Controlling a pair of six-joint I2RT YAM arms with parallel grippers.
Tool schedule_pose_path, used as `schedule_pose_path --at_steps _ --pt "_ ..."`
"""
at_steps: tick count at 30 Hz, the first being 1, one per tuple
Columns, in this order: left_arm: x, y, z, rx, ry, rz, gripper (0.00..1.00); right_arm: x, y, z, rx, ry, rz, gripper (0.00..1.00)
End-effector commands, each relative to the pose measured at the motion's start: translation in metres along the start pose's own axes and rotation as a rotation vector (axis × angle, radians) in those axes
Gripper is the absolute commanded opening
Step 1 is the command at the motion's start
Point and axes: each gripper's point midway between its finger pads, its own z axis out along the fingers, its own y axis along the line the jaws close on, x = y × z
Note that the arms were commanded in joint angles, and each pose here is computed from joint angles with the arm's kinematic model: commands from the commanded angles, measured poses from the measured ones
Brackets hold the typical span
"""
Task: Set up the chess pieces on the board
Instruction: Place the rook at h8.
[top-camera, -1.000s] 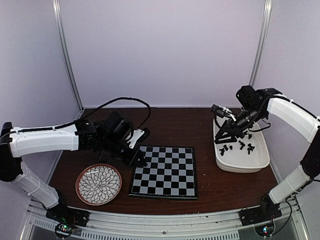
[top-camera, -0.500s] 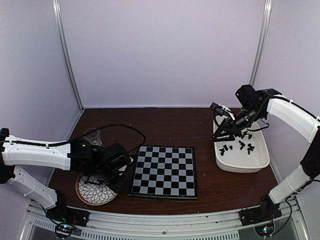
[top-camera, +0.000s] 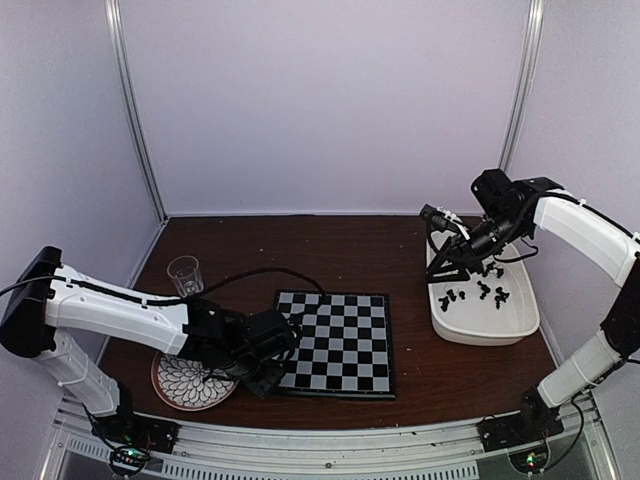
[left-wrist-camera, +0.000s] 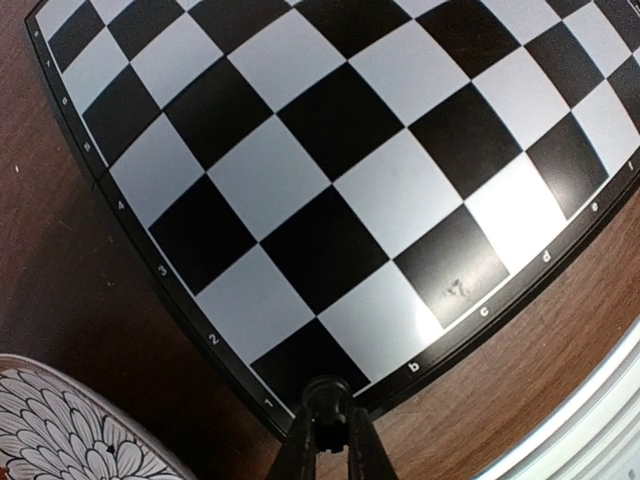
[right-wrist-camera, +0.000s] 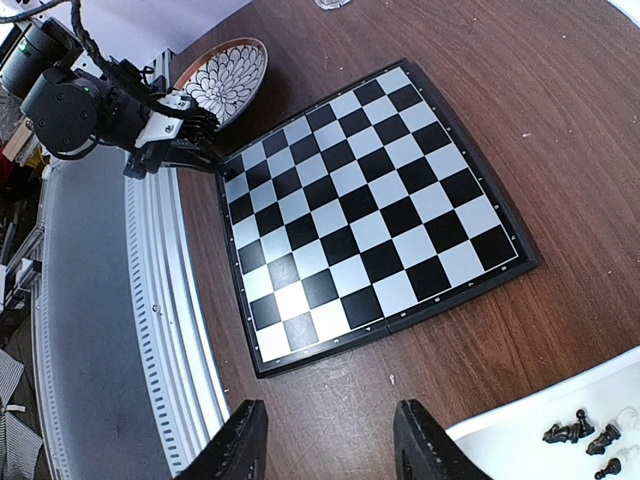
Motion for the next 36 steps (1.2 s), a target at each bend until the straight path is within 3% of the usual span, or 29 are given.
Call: schedule_pose_path --at_steps 1,36 --pt "-0.027 -0.006 -0.005 0.004 -0.1 -0.002 0.01 -0.005 0.004 -0.005 0.014 -0.025 -0.018 0.47" --pt "-0.016 0.004 -0.002 0.063 -0.05 -0.108 0.0 -0.004 0.006 -0.006 0.007 -0.028 -0.01 0.46"
